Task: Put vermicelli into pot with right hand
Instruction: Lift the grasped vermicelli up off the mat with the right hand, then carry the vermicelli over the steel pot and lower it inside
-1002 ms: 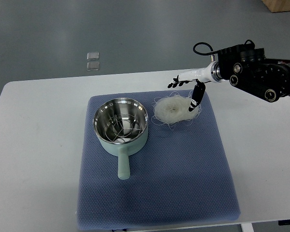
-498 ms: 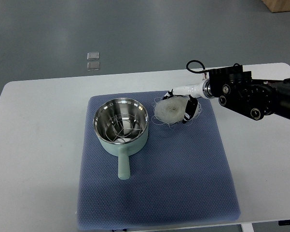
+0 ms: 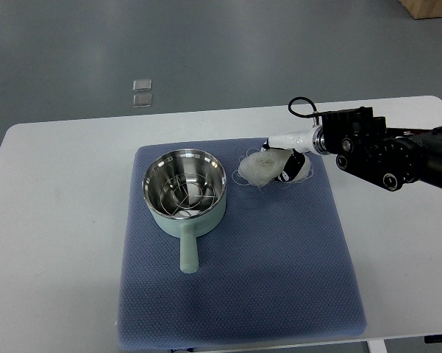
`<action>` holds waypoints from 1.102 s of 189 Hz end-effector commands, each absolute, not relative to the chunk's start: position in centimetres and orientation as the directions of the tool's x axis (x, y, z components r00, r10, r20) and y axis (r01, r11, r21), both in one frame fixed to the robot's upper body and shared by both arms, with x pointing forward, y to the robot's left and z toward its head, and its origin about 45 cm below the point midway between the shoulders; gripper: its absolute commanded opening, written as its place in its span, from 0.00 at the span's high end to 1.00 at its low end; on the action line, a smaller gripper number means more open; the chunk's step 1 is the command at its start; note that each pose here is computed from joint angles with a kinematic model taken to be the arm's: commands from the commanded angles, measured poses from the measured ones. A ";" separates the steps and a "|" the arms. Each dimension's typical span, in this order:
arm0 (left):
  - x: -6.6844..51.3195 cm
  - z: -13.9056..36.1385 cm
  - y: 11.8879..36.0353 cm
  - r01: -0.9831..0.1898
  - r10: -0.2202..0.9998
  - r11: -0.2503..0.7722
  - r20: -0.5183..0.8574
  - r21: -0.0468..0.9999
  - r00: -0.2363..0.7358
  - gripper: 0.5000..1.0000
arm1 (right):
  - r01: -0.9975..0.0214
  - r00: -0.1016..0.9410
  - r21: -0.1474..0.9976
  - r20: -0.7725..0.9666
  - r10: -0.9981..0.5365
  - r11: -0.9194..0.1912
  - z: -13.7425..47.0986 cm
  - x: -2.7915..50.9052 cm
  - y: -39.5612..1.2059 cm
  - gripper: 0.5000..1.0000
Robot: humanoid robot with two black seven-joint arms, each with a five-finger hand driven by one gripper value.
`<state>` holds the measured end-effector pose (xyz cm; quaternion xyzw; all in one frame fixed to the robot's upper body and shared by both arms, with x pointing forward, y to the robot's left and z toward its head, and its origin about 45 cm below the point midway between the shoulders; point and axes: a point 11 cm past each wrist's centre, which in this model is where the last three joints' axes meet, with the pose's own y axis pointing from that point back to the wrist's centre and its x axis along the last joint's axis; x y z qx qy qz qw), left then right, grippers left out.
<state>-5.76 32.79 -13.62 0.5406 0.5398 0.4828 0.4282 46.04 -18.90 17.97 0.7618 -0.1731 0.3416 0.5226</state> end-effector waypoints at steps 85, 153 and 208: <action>-5.8 -13.6 32.8 0.170 0.997 -0.051 0.060 0.984 -0.047 0.00 | -0.630 0.647 0.601 0.756 0.095 -0.491 33.4 48.4 -18.0 1.00; -5.8 -13.6 32.7 0.170 0.997 -0.049 0.058 0.984 -0.047 0.00 | -0.593 0.577 0.530 0.805 0.138 -0.606 41.6 46.8 -12.9 1.00; -5.8 -13.6 32.7 0.170 0.997 -0.049 0.058 0.984 -0.047 0.00 | -0.486 0.602 0.524 0.781 0.167 -0.699 38.7 44.8 -5.2 1.00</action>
